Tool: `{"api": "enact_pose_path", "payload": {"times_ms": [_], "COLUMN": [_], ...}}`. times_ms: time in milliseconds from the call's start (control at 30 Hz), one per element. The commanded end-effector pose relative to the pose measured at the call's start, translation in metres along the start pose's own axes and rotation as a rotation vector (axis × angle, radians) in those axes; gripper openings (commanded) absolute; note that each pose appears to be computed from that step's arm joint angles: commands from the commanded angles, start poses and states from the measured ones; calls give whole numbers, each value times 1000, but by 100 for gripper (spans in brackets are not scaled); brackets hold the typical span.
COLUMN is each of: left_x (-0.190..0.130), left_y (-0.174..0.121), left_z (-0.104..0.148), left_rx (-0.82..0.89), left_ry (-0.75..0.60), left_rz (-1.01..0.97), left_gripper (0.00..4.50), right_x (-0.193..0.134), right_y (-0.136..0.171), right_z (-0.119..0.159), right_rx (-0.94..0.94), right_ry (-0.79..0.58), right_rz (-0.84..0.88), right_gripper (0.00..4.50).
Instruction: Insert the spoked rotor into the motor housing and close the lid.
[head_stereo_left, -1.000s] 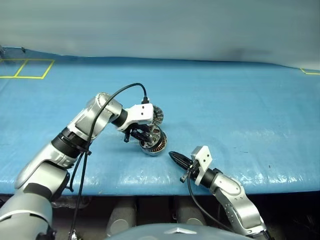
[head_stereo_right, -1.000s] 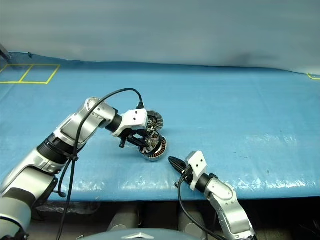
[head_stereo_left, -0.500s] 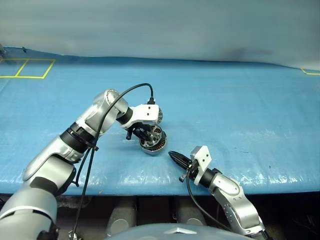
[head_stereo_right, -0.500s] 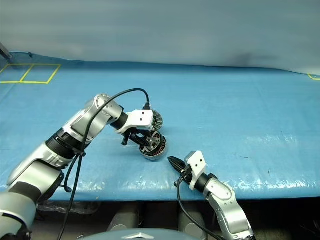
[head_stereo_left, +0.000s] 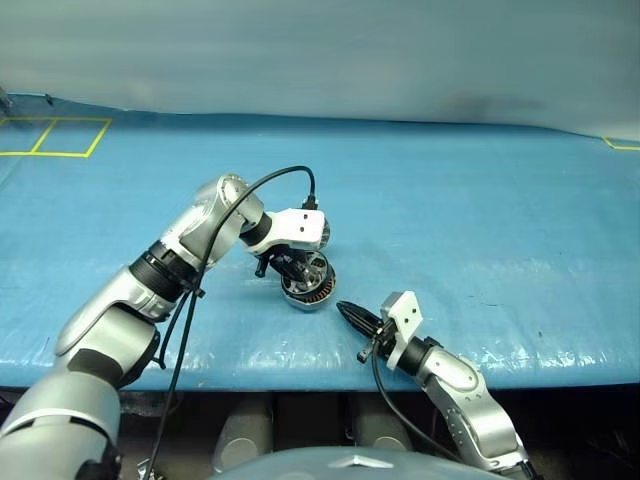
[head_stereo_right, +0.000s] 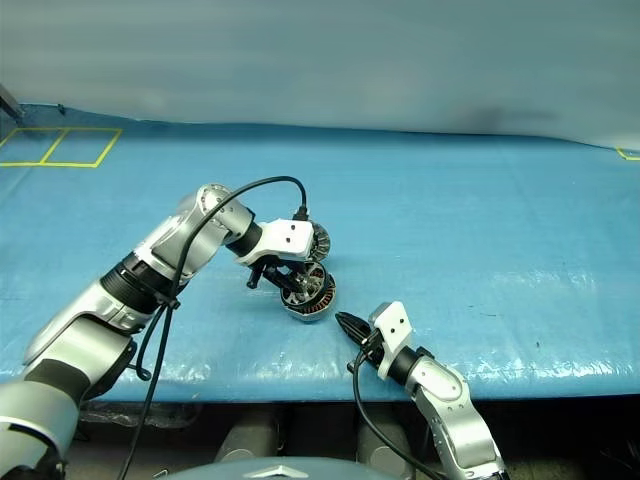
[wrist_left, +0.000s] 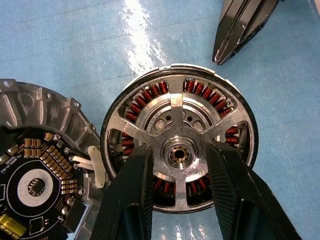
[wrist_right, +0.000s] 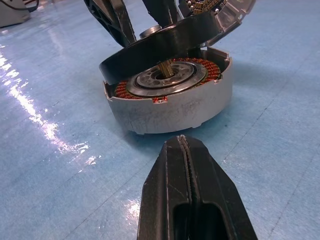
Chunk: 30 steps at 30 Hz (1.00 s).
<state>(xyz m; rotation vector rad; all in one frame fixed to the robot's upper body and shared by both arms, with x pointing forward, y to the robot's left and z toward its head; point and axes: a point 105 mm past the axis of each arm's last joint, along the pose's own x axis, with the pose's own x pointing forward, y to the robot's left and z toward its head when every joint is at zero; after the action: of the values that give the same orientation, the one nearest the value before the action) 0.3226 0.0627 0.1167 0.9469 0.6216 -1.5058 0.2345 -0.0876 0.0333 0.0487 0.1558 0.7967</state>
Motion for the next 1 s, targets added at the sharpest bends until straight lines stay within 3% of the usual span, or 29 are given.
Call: {"api": "enact_pose_path", "payload": {"times_ms": [33, 233, 267, 533, 767, 900, 1000], "left_x": [2, 2, 2, -1, -23, -36, -39], "left_y": [0, -2, -2, 0, -14, -33, -42], "left_z": [1, 0, 0, 9, 27, 21, 11], "left_rx": [20, 17, 19, 33, 32, -36, -121], "left_ry": [13, 20, 21, -12, -183, -321, -416], "left_rz": [-8, -18, -20, -14, -22, 13, 115], "left_gripper": [127, 127, 199, 447, 447, 447, 389], "right_x": [1, 1, 1, 1, -3, -7, -9], "right_y": [2, 2, 2, 3, 0, -7, -13], "right_z": [7, 6, 6, 5, 9, 15, 22], "right_rx": [-17, -16, -16, -11, -16, -36, -55], "right_ry": [-33, -29, -28, -22, -26, -33, -37], "right_rz": [4, 6, 6, 5, -1, -21, -36], "right_gripper": [0, 0, 0, 0, 0, 0, 0]}}
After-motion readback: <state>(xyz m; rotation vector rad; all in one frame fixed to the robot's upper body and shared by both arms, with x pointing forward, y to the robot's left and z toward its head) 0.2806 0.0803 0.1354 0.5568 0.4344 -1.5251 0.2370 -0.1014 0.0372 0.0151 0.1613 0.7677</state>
